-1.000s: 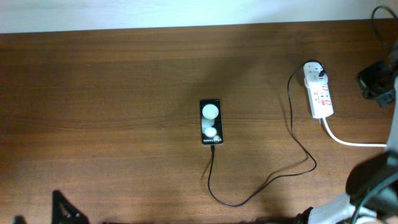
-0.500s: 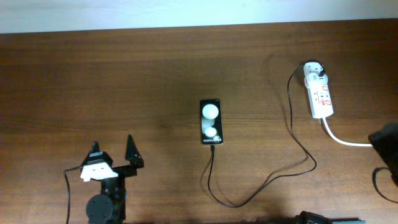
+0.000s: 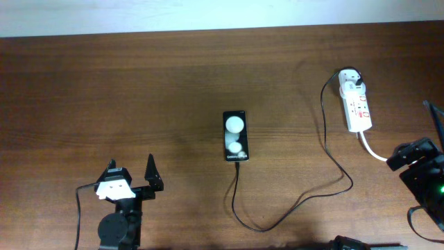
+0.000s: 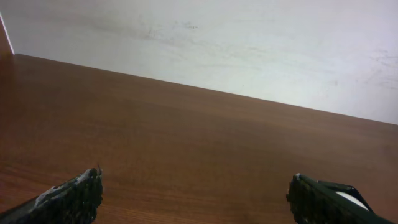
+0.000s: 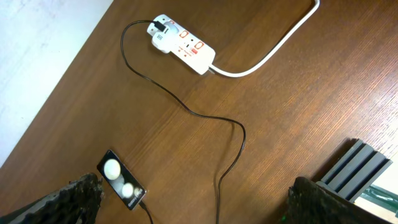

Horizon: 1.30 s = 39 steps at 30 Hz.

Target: Plug charger to phone and switch on socket

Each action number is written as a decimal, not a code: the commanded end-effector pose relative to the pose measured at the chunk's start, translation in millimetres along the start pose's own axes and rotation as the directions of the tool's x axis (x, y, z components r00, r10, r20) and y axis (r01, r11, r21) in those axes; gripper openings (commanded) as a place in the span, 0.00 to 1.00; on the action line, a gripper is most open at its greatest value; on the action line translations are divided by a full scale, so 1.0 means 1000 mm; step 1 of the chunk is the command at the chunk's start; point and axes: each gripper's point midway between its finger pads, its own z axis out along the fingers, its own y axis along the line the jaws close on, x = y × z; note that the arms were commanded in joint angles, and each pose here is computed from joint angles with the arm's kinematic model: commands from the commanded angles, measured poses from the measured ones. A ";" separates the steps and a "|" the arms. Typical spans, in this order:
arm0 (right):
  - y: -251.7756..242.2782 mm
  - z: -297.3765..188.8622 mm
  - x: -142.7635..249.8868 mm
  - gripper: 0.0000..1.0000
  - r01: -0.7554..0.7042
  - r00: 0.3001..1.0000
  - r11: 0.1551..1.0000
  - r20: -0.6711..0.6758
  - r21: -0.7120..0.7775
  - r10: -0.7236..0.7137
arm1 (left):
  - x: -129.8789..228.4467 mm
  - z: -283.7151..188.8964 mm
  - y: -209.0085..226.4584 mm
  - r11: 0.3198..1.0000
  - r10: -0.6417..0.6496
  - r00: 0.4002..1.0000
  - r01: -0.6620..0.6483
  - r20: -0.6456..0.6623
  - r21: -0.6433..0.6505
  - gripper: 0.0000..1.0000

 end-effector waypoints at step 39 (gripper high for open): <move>0.058 0.073 0.048 0.99 0.525 0.680 0.635 0.728 -0.567 0.087 | 0.002 0.000 -0.001 1.000 0.016 1.000 -0.016 -0.005 0.007 0.99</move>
